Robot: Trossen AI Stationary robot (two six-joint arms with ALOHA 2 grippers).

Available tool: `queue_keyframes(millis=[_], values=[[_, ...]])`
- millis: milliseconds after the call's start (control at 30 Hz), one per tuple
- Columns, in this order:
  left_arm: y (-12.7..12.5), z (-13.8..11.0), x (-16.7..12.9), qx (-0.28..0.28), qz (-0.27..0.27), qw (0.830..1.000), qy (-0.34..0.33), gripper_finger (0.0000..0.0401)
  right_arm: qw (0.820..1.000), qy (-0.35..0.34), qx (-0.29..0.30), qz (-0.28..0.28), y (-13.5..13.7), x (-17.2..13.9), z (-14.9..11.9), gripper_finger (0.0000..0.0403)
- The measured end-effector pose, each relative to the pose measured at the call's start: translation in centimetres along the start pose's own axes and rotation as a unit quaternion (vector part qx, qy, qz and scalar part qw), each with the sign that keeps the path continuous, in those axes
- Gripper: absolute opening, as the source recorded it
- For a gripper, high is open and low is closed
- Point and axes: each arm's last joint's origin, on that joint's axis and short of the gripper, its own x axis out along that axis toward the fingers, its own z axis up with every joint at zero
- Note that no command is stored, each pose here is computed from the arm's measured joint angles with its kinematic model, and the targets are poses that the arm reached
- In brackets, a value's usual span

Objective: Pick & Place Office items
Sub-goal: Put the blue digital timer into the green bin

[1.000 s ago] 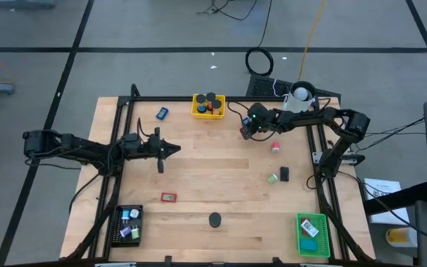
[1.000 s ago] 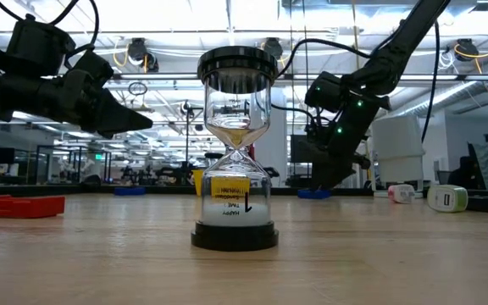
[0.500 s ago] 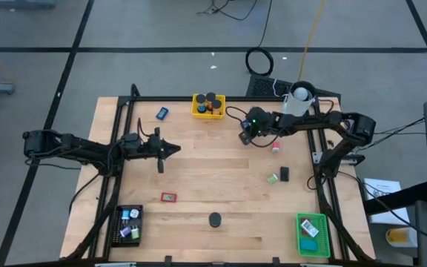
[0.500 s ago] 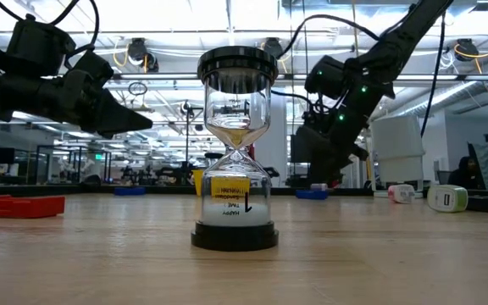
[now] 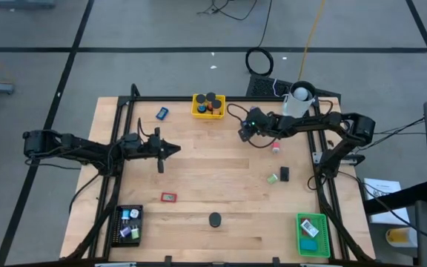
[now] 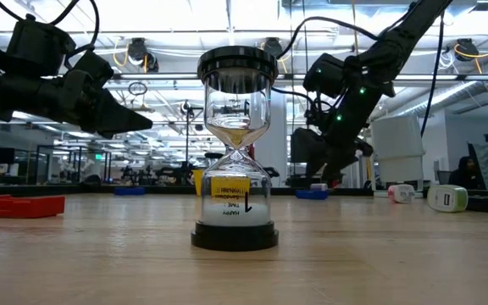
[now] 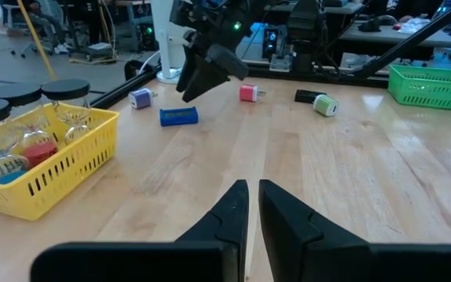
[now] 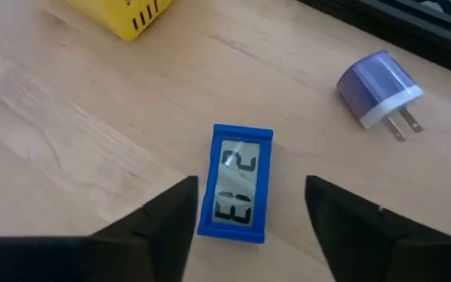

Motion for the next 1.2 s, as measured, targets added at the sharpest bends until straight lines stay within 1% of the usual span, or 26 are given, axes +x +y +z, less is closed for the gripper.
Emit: queue_keyframes(millis=[133, 233, 333, 400, 600, 700, 800, 900, 1033, 1200], values=[[0.0, 0.0, 0.0, 0.000, 0.000, 1.000, 0.000, 0.0042, 1.000, -0.006, 0.011, -0.011, 0.1, 0.4, -0.1, 0.0272], [0.0, 0.0, 0.0, 0.000, 0.000, 1.000, 0.000, 0.0042, 1.000, 0.001, -0.008, -0.013, 0.1, 1.2, -0.4, 0.0297], [0.0, 0.0, 0.0, 0.000, 0.000, 1.000, 0.000, 0.0042, 0.999, 0.012, -0.035, -0.015, 0.3, 2.2, -1.0, 0.0305], [0.0, 0.0, 0.0, 0.000, 0.000, 1.000, 0.000, 0.0042, 0.999, 0.012, -0.039, -0.024, 0.3, 2.7, -1.3, 0.0303], [0.0, 0.0, 0.0, 0.000, 0.000, 1.000, 0.000, 0.0042, 0.999, 0.016, -0.040, -0.033, 0.2, 3.3, -1.5, 0.0271], [0.0, 0.0, 0.0, 0.000, 0.000, 1.000, 0.000, 0.0042, 0.999, 0.022, -0.038, -0.011, 0.3, 3.3, -1.5, 0.0249], [0.0, 0.0, 0.0, -0.001, 0.000, 1.000, 0.000, 0.0042, 0.999, 0.022, -0.039, -0.004, 0.4, 3.3, -1.5, 0.0223], [0.0, 0.0, 0.0, -0.002, 0.000, 1.000, 0.001, 0.0042, 0.999, 0.029, -0.038, 0.015, 0.5, 3.3, -1.5, 0.0192], [0.0, 0.0, 0.0, -0.002, 0.000, 1.000, 0.001, 0.0042, 0.998, 0.034, -0.042, 0.028, 0.6, 3.3, -1.5, 0.0153], [0.0, -0.1, 0.0, -0.002, 0.000, 1.000, 0.006, 0.0042, 0.997, 0.044, -0.046, 0.040, 0.6, 2.8, -1.5, 0.0150]])
